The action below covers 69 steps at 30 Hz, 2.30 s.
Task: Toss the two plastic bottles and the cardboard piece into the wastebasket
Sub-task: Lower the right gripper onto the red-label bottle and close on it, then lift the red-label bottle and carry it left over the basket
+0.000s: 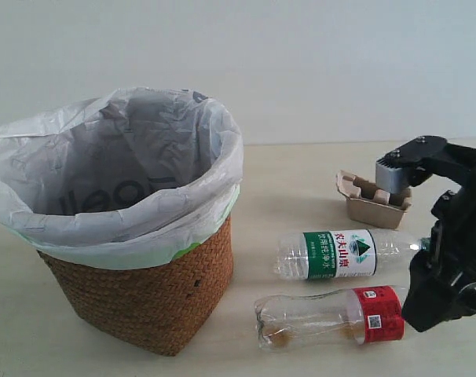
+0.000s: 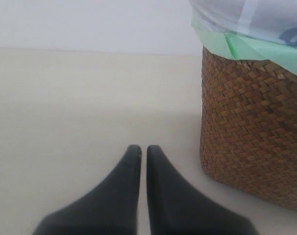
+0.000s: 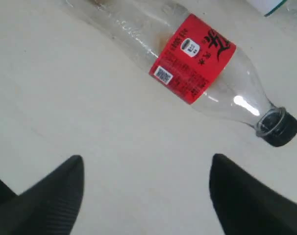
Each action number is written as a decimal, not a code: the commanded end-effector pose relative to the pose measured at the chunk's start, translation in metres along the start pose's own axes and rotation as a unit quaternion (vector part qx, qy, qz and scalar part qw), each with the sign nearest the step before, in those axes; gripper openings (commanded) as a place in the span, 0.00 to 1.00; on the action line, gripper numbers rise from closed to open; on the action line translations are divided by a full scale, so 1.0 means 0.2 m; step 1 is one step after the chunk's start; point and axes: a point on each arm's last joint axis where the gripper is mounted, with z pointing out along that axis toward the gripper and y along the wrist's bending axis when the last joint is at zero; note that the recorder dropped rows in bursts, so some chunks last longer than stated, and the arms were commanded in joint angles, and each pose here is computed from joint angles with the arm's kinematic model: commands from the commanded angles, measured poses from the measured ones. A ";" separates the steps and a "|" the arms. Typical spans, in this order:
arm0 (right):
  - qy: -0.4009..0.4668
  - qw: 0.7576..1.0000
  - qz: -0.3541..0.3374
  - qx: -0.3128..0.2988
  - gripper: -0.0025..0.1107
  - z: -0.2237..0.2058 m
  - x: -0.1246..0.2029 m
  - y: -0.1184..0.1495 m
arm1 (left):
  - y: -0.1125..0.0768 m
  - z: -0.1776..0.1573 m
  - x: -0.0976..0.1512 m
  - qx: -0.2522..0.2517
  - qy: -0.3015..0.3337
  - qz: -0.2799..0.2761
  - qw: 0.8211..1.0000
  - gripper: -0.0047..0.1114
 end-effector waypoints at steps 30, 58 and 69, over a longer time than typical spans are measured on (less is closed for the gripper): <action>-0.014 0.977 -0.215 0.008 0.65 0.27 -0.13 -0.14 | 0.00 0.00 0.01 -0.002 0.001 0.005 1.000 0.07; 0.026 0.981 -0.193 -0.011 0.65 0.52 -0.15 -0.22 | 0.00 0.00 0.01 -0.002 0.001 0.005 1.000 0.07; 0.074 0.986 -0.120 -0.088 0.47 0.63 -0.11 -0.19 | 0.00 0.00 0.01 -0.002 0.001 0.005 1.000 0.07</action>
